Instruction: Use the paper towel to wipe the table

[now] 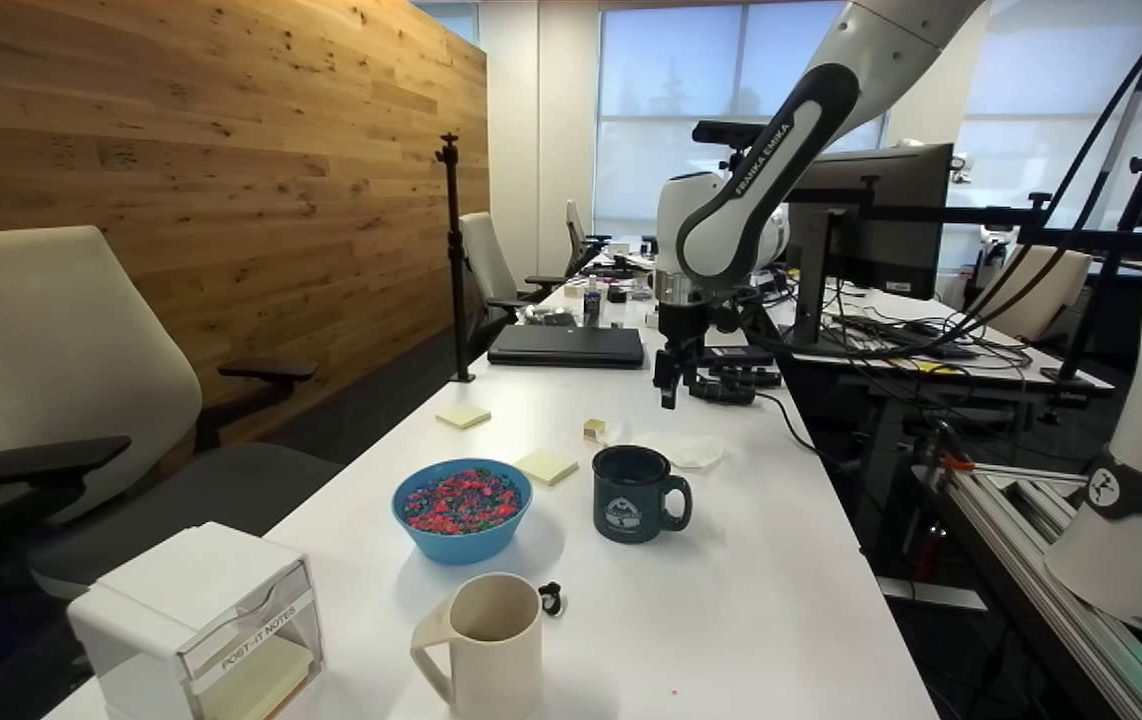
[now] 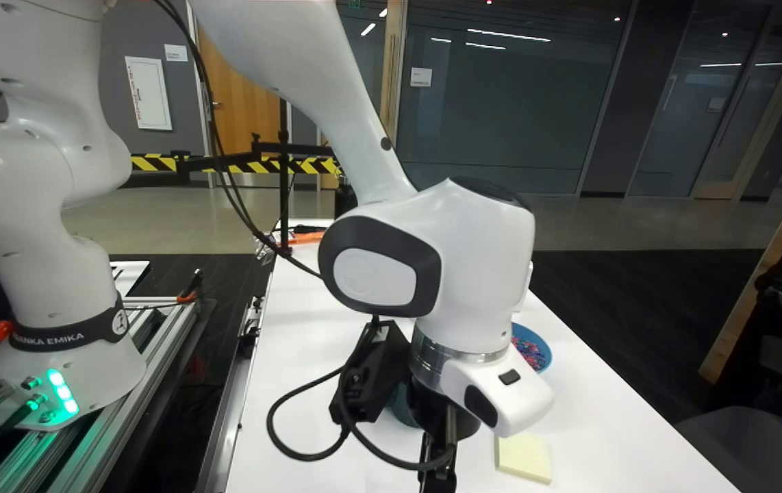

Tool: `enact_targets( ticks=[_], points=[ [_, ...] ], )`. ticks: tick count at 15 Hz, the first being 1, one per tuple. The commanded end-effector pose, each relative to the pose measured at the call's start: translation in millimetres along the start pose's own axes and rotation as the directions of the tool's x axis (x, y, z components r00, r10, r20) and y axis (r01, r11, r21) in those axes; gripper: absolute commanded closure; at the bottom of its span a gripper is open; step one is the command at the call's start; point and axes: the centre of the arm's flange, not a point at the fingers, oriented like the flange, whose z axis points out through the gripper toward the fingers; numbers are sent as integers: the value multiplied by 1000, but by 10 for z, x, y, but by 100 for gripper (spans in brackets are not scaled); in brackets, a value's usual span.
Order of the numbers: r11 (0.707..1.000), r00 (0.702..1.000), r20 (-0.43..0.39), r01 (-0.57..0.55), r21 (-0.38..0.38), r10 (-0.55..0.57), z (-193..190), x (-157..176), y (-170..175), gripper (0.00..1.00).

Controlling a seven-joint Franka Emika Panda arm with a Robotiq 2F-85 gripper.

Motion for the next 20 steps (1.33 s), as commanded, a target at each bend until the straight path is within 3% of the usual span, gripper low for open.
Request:
enact_targets(
  ticks=[1, 4, 5, 11, 15, 20],
  points=[
    [1000, 1000, 3, -5, -1, 5, 15, -2, 2, 0],
    [1000, 1000, 2, -11, -2, 11, 13, 6, 9, 0],
    [999, 999, -13, 48, 18, -48, -51, -54, -10, 0],
    [980, 978, -58, -199, 11, 199, 411, 179, -4, 0],
    [949, 947, -50, -315, 23, 316, 633, 250, 26, 0],
    [890, 890, -29, -453, 61, 455, 755, 317, 4, 0]
  ],
)
